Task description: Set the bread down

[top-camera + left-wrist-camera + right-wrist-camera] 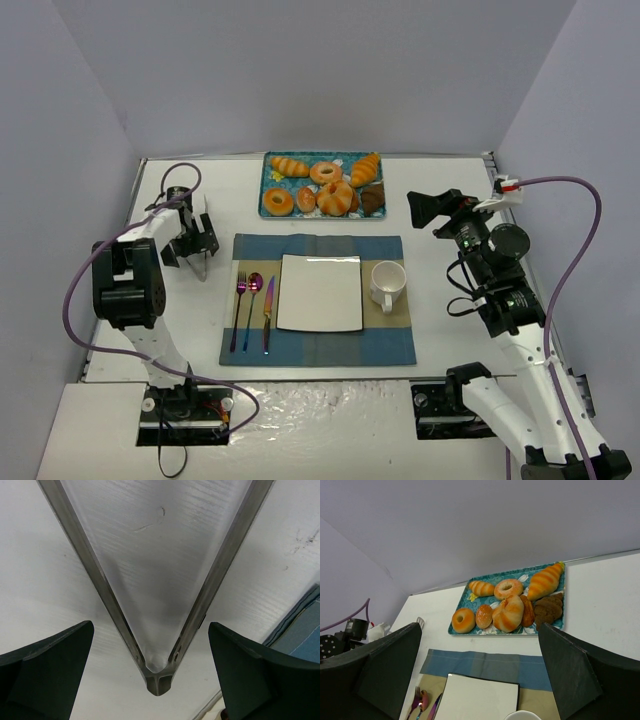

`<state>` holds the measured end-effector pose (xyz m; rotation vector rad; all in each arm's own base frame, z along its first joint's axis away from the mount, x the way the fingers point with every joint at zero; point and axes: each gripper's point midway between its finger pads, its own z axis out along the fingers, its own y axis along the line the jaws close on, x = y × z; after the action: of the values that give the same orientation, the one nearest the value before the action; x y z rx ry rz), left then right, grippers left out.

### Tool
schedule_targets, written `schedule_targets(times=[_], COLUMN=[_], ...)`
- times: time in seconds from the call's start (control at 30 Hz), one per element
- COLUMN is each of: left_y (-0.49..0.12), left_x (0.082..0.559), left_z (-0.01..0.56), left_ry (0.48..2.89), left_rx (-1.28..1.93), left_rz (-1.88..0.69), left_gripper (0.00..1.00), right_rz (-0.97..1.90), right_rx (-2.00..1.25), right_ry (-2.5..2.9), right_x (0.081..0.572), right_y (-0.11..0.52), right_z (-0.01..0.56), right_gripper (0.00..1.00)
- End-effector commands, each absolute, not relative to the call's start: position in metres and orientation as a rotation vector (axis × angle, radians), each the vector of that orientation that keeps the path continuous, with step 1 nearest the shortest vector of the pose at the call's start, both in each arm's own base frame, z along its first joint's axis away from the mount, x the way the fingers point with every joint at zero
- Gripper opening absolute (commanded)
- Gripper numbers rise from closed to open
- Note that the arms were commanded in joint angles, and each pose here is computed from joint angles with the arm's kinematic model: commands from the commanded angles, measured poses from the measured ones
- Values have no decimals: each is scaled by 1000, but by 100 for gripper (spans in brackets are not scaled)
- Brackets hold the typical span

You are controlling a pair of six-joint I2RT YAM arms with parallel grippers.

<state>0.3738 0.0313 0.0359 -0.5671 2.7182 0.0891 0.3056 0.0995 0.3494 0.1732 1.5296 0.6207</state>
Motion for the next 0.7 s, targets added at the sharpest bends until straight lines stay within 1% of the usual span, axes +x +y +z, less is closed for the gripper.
schedule_targets(times=[0.0,0.67], left_y=[36,41], left_x=[398,402], left_z=[59,43], left_ry=[2627,2659], left_rx=[-560,-580], left_rz=[73,109], left_gripper=[97,96], right_rz=[637,619], right_rx=[162,151], right_ry=[1430,1437], right_x=[302,302], right_y=[99,98], right_z=[377,379], right_gripper=[100,100])
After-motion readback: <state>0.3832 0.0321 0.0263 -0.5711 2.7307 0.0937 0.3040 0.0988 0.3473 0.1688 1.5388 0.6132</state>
